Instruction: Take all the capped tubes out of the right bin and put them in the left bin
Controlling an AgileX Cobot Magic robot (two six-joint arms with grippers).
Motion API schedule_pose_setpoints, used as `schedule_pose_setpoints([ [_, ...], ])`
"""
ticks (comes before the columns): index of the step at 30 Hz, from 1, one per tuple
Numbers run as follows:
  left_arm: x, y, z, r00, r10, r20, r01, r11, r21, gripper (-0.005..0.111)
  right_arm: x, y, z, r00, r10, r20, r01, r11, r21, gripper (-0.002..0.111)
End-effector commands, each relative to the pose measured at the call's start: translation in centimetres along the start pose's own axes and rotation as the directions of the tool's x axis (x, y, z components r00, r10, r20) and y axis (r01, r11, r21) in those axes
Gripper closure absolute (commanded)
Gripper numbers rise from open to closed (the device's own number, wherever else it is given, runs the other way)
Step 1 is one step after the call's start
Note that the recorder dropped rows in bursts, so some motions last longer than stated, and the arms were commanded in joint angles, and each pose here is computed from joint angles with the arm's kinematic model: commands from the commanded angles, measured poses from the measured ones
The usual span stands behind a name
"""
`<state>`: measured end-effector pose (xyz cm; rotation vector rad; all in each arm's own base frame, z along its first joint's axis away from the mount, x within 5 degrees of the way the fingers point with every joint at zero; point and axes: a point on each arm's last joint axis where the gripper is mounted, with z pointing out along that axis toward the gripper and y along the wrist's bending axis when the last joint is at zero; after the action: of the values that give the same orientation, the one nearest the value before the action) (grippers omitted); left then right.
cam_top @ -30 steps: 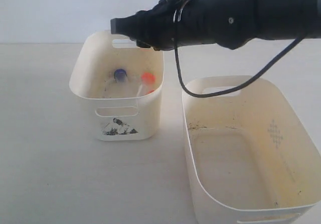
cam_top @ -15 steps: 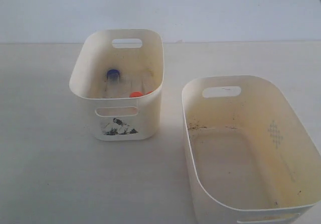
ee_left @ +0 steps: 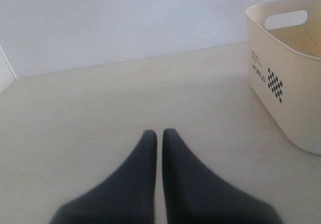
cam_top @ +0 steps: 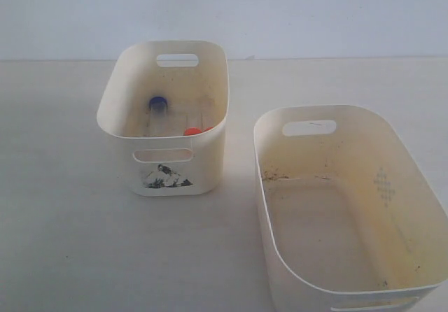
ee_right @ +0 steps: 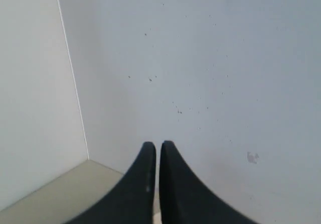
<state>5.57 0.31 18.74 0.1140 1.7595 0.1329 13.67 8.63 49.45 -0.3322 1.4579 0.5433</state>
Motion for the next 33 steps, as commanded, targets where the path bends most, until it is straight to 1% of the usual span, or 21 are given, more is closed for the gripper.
schedule_pose_setpoints([
  [1,-0.2,0.0,0.0,1.0,-0.013,0.013,0.013,1.0,-0.001,0.102,-0.9,0.1,-1.7,0.999,-0.014,0.043,0.014,1.0,-0.001,0.106],
  [5,-0.2,0.0,0.0,1.0,-0.013,0.013,0.013,1.0,-0.001,0.102,-1.6,0.3,-3.1,0.997,-0.009,0.078,0.011,1.0,-0.017,0.106],
  [7,-0.2,0.0,0.0,1.0,-0.013,0.013,0.013,1.0,-0.001,0.102,-2.2,0.3,-3.9,0.99,-0.036,0.136,0.038,0.999,-0.012,0.106],
  [8,-0.2,0.0,0.0,1.0,-0.013,0.013,0.013,1.0,-0.001,0.102,-2.8,0.1,-4.6,0.979,-0.093,0.18,0.093,0.996,0.012,0.106],
  [10,-0.2,0.0,0.0,1.0,-0.013,0.013,0.013,1.0,-0.001,0.102,-3.0,-0.2,-5.9,0.971,-0.16,0.177,0.153,0.987,0.056,0.106],
  [12,-0.2,0.0,0.0,1.0,-0.013,0.013,0.013,1.0,-0.001,0.102,-2.4,-1.0,-7.2,0.972,-0.209,0.11,0.193,0.971,0.139,0.106],
  [14,-0.2,0.0,0.0,1.0,-0.013,0.013,0.013,1.0,-0.001,0.102,-1.1,-2.1,-8.5,0.975,-0.221,0.027,0.206,0.943,0.26,0.106],
  [16,-0.2,0.0,0.0,1.0,-0.013,0.013,0.013,1.0,-0.001,0.102,0.7,-3.0,-9.6,0.974,-0.226,-0.024,0.218,0.901,0.375,0.106],
  [18,-0.2,0.0,0.0,1.0,-0.013,0.013,0.013,1.0,-0.001,0.102,2.6,-3.5,-11.1,0.974,-0.223,-0.034,0.212,0.854,0.475,0.106],
  [20,-0.2,0.0,0.0,1.0,-0.013,0.013,0.013,1.0,-0.001,0.102,5.3,-3.7,-12.4,0.979,-0.203,-0.013,0.177,0.822,0.541,0.106],
  [22,-0.2,0.0,0.0,1.0,-0.013,0.013,0.013,1.0,-0.001,0.102,8.3,-3.8,-13.4,0.984,-0.18,0.01,0.141,0.8,0.583,0.106],
  [27,-0.2,0.0,0.0,1.0,-0.013,0.013,0.013,1.0,-0.001,0.102,18.2,-5.0,-14.9,0.985,-0.165,-0.045,0.154,0.744,0.65,0.106],
  [30,-0.2,0.0,0.0,1.0,-0.013,0.013,0.013,1.0,-0.001,0.102,22.6,-5.7,-15.2,0.989,-0.127,-0.076,0.145,0.741,0.656,0.106],
  [33,-0.2,0.0,0.0,1.0,-0.013,0.013,0.013,1.0,-0.001,0.102,25.7,-6.4,-14.9,0.991,-0.075,-0.115,0.132,0.745,0.653,0.106],
])
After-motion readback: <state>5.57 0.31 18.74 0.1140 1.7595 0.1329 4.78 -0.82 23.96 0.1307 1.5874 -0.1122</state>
